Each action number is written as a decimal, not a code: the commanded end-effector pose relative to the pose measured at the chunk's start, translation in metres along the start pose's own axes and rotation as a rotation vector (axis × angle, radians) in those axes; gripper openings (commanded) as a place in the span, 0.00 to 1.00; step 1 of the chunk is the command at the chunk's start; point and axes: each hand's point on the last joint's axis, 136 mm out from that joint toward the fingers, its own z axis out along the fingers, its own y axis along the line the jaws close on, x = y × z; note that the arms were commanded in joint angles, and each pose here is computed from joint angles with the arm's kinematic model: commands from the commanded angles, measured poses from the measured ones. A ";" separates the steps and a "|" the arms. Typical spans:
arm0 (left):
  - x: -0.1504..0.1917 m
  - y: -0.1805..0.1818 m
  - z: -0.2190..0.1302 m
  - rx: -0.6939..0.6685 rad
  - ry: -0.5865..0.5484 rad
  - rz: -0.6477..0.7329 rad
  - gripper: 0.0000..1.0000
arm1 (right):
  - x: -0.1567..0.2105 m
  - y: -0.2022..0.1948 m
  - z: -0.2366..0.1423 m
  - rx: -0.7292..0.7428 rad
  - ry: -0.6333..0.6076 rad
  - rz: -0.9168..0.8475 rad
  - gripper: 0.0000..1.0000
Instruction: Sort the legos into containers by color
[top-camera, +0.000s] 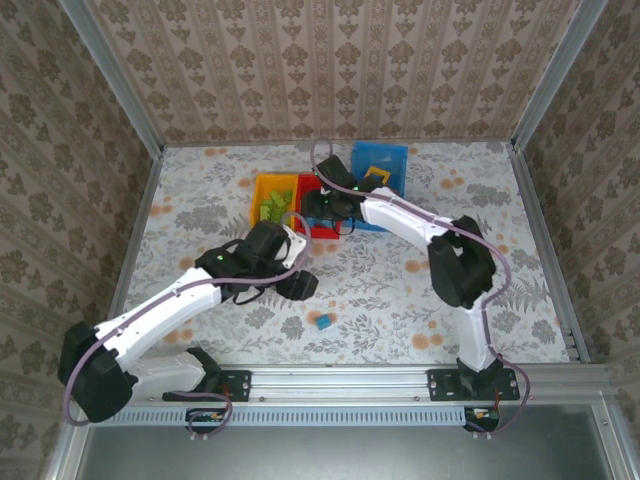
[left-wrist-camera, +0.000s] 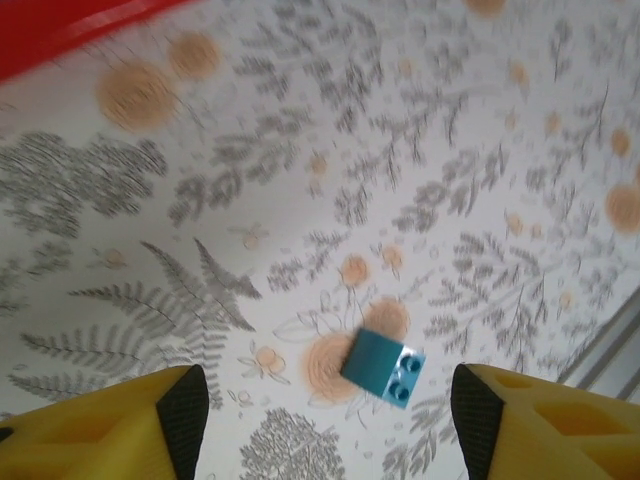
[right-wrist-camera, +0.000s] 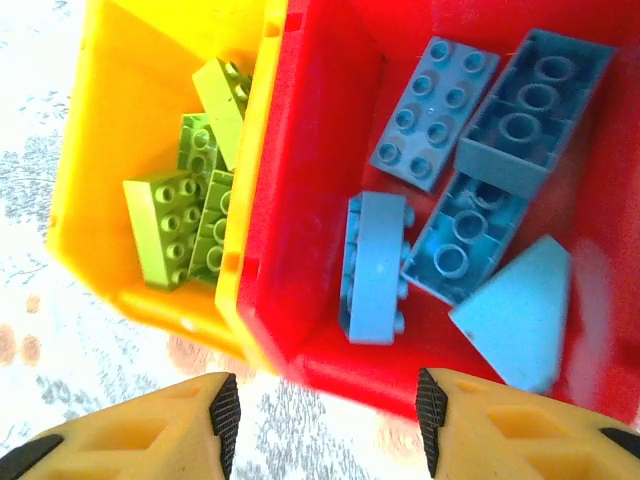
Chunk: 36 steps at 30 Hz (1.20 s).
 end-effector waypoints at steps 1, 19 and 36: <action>0.028 -0.011 0.014 0.024 0.115 0.115 0.71 | 0.001 0.008 -0.052 -0.058 -0.066 -0.038 0.55; 0.087 -0.036 0.094 -0.020 0.439 0.317 0.73 | 0.174 -0.078 -0.162 -0.246 0.043 -0.055 0.72; 0.093 -0.012 0.121 -0.224 0.494 0.392 0.45 | 0.177 -0.080 -0.161 -0.264 0.036 -0.008 0.71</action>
